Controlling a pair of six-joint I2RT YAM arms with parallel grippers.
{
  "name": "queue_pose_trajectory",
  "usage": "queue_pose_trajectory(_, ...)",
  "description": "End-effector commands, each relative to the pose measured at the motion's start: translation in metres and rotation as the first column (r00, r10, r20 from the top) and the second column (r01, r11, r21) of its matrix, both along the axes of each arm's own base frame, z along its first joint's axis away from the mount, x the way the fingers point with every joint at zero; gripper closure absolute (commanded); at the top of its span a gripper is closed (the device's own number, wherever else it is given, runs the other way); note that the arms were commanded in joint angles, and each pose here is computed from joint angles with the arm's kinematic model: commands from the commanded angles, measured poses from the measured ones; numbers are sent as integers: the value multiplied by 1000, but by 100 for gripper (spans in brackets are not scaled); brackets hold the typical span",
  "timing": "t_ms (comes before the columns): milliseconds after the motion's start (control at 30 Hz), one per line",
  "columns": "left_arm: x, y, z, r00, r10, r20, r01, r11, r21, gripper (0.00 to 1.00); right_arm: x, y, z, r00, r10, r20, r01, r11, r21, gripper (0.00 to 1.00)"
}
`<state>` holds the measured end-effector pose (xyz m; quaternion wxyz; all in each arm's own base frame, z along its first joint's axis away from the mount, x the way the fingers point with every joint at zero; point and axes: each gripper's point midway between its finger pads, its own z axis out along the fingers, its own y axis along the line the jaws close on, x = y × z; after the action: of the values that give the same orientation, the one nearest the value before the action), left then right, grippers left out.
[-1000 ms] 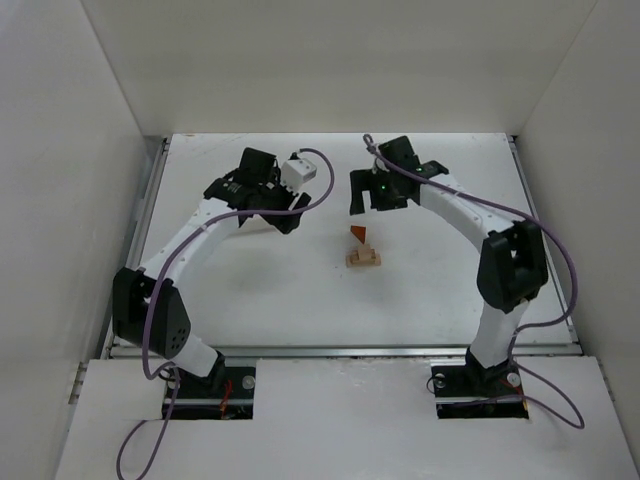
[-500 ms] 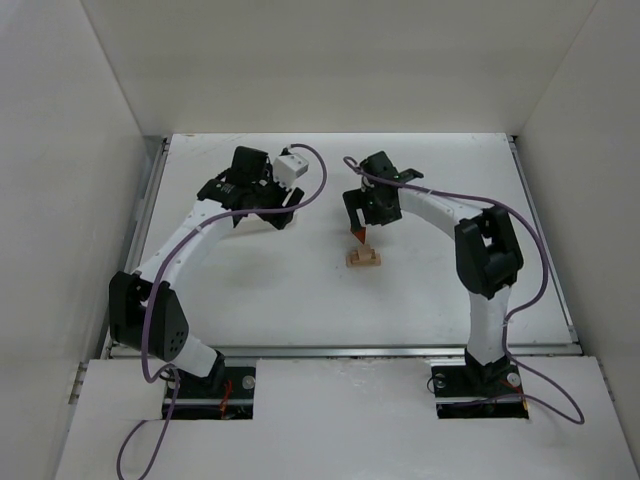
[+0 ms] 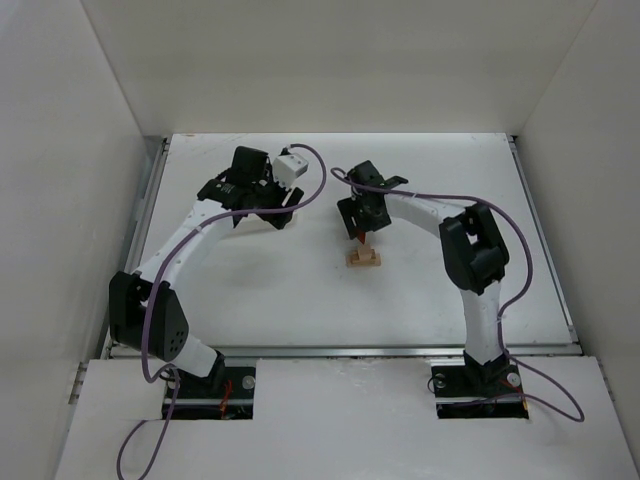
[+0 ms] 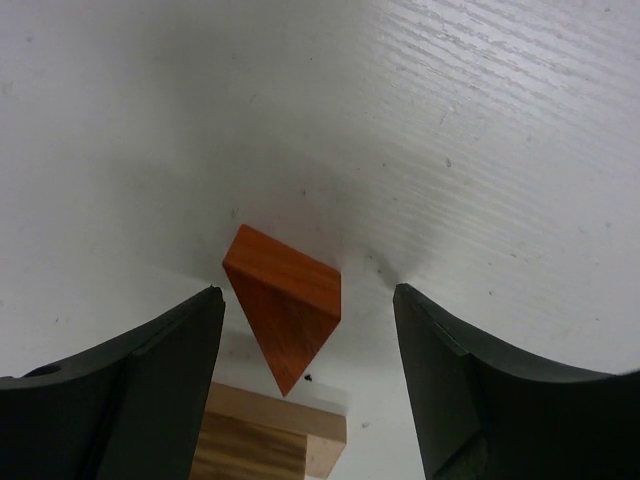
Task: Build the wood block tower
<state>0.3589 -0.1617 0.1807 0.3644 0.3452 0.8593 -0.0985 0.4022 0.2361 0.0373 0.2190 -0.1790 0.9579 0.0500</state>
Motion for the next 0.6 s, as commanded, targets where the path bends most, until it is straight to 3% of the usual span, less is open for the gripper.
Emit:
queue_pose_trajectory(0, 1, 1, 10, 999, 14, 32, -13, 1000, -22, 37, 20, 12, 11, 998, 3, 64, -5, 1000, 20, 26)
queue_pose_trajectory(100, -1, 1, 6, 1000, 13, 24, -13, 1000, -19, 37, 24, 14, 11, 997, 3, 72, -5, 1000, 25, 31)
queue_pose_trajectory(333, -1, 1, 6, 1000, 13, 24, -13, 1000, -19, 37, 23, 13, 2, 998, 12, 58, -13, 1000, 11, 59)
queue_pose_trajectory(467, -1, 1, 6, 1000, 13, 24, -13, 1000, -19, 37, 23, 13, -1, 998, 12, 59, -13, 1000, 12, 83)
queue_pose_trajectory(567, -1, 1, 6, 1000, 13, 24, -13, 1000, -19, 37, 24, 11, 0, 998, 17, 65, -17, 1000, 0, 95)
